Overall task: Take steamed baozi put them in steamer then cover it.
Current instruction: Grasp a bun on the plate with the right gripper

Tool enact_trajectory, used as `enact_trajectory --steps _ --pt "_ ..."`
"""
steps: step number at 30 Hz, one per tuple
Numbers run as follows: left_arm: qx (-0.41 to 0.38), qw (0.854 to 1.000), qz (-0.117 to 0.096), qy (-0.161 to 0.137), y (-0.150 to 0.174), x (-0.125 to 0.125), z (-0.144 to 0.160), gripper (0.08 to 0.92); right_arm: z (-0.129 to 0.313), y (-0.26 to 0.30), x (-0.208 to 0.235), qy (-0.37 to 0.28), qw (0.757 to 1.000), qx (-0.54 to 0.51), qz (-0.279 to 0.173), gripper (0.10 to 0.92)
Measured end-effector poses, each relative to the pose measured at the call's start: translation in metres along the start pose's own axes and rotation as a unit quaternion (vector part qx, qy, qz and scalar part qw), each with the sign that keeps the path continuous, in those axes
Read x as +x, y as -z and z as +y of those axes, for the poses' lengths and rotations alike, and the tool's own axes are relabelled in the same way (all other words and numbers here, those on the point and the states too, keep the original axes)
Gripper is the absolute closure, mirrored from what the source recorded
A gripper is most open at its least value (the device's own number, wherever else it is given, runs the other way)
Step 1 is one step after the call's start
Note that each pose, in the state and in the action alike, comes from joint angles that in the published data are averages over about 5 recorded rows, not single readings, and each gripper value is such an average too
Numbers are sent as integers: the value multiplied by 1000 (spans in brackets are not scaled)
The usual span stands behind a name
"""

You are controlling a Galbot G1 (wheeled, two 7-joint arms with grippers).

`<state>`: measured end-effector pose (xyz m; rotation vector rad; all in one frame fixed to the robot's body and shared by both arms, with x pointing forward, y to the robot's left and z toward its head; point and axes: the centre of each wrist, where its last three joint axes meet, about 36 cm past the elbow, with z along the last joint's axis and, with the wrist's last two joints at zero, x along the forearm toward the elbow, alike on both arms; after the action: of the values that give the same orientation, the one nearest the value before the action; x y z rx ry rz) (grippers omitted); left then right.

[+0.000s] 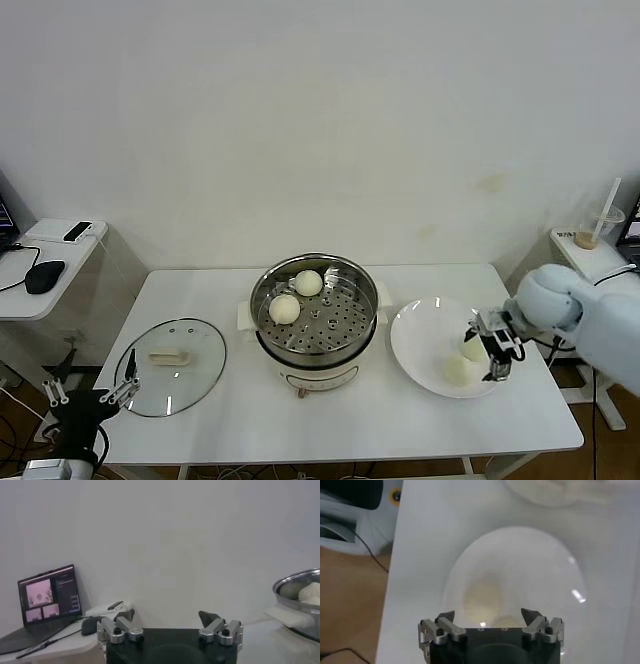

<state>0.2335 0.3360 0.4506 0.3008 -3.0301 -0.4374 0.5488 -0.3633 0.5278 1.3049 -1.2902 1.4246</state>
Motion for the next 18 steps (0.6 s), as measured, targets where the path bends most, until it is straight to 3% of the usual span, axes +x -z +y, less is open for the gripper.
enact_trajectory --steps 18 --pt "-1 1000 6 8 -5 1 3 177 -13 4 -65 9 1000 -18 3 200"
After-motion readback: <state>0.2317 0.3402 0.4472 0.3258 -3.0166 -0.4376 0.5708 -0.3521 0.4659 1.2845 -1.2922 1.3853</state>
